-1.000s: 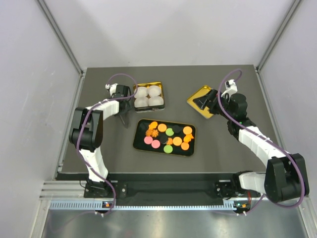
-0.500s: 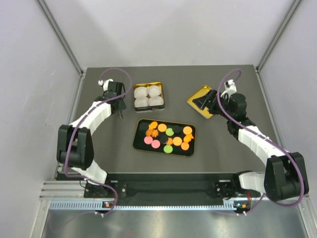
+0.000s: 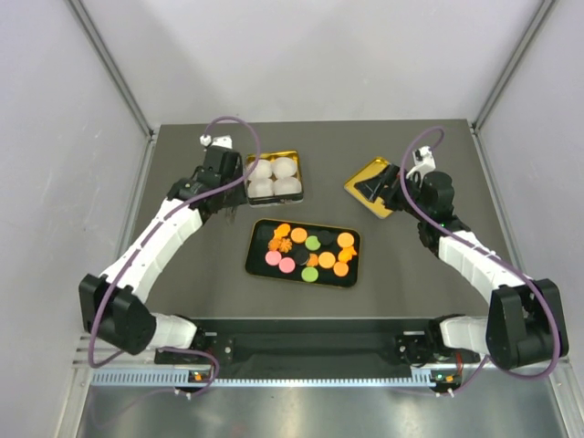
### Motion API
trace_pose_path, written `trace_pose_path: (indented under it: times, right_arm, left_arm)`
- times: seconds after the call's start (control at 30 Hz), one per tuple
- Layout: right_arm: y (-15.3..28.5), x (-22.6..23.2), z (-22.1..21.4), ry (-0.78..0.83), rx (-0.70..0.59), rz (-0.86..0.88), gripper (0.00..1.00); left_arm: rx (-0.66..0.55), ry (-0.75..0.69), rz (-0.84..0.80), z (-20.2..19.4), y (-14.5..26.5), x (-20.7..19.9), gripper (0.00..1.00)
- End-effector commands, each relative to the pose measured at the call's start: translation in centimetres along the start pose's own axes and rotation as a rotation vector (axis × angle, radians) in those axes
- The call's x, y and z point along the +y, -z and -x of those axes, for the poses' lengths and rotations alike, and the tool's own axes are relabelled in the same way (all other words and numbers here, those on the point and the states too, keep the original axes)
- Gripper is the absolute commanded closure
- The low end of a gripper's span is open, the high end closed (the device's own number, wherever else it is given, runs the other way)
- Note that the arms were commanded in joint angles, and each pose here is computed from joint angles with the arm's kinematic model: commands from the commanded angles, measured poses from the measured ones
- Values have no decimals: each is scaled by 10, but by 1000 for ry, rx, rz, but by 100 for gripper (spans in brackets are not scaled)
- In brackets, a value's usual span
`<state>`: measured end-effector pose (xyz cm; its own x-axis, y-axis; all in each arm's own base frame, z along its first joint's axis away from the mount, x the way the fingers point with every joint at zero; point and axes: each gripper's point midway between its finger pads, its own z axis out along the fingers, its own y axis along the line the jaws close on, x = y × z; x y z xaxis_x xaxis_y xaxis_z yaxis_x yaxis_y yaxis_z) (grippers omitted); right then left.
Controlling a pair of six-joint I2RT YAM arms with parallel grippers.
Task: Pack the cookies
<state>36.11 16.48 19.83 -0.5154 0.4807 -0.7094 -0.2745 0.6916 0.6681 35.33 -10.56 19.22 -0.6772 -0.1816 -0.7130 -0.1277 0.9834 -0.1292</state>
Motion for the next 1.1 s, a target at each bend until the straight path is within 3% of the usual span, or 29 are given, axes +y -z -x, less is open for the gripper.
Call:
trace_pose_path:
  times: [0.0,0.37,0.8,1.07]
  right_arm:
    - [-4,22,22,37,-49,70,0]
    - [-7,23,22,41,-41,70,0]
    - [-11,22,17,41,-24,68,0]
    - [-13,23,16,45,-18,68,0]
  left_arm:
    - [-51,-81,-104,14,49,-26,59]
    - [93,-283,-278,-54,91,-86,60]
    - [192,-335,-235,-100,95,-68,57]
    - [219,-361,-278,-114,97,-86,57]
